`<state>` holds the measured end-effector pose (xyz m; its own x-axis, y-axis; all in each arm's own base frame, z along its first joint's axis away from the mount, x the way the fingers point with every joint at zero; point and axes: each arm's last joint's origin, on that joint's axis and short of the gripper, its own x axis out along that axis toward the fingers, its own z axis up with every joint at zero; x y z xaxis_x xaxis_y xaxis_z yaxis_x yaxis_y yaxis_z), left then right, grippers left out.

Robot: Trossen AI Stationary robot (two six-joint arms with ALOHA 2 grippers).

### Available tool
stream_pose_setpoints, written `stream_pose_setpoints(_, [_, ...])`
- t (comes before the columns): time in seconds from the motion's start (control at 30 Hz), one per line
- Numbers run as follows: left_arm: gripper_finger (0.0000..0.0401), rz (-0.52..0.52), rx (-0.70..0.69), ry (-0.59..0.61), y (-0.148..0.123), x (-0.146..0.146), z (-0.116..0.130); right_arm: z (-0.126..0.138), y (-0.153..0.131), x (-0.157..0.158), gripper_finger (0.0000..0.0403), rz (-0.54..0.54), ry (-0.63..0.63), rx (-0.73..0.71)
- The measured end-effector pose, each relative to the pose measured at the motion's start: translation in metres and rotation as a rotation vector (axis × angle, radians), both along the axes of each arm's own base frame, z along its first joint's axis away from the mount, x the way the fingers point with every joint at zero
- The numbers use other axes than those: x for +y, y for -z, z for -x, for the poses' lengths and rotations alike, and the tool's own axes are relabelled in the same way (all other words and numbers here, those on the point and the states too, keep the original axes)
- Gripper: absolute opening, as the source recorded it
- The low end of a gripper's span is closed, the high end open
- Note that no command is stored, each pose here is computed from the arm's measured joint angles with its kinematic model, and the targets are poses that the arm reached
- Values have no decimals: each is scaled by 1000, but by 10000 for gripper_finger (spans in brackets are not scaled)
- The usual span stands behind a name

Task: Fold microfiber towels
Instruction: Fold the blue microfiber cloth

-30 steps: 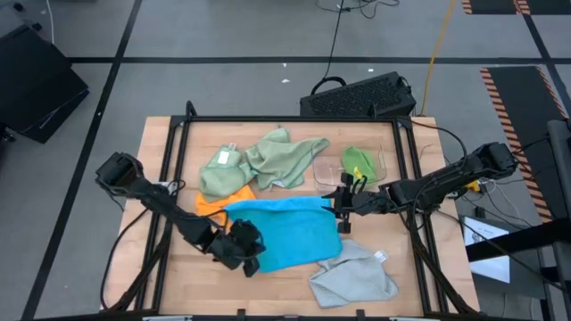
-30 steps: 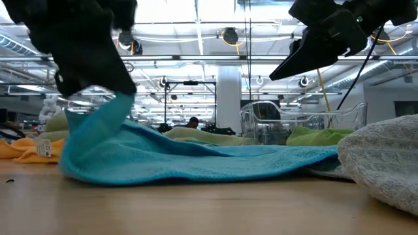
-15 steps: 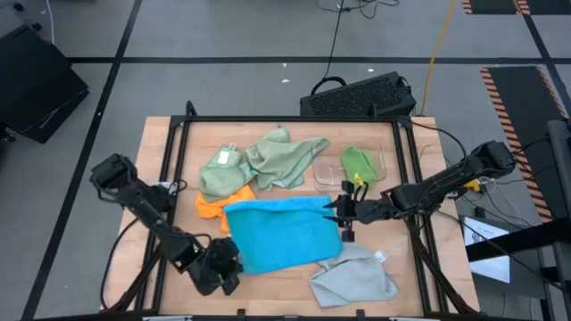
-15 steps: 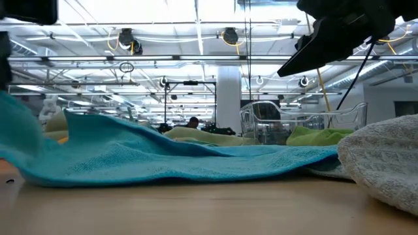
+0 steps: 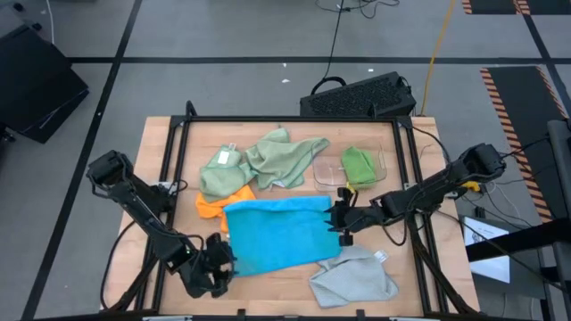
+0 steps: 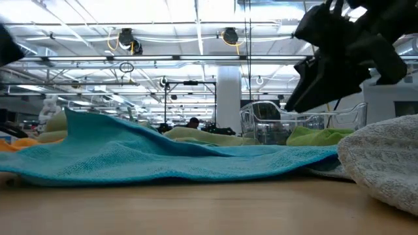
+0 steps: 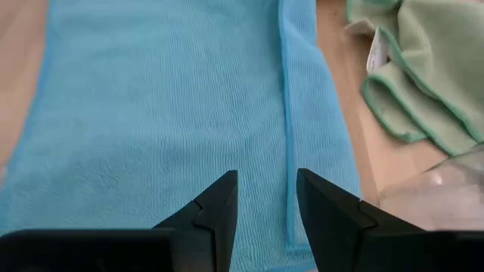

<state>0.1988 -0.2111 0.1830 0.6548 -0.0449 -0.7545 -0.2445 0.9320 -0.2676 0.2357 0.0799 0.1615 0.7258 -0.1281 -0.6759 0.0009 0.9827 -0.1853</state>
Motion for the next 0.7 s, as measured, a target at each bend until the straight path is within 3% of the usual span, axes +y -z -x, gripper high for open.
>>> stream_pose_setpoints(0.17, [185,-307,-19,-170,-3,32,7,-1,3,0,128,8,2,11])
stream_pose_setpoints(0.33, [198,-534,157,-205,2,61,13,-1,3,0,128,9,1,11])
stream_pose_setpoints(0.47, [216,-705,173,-174,1,72,12,-1,3,0,128,4,7,11])
stream_pose_setpoints(0.57, [219,-762,223,-111,1,77,10,-1,3,0,128,7,5,13])
stream_pose_setpoints(0.7, [204,-738,309,-90,4,85,7,-1,4,0,128,14,-2,15])
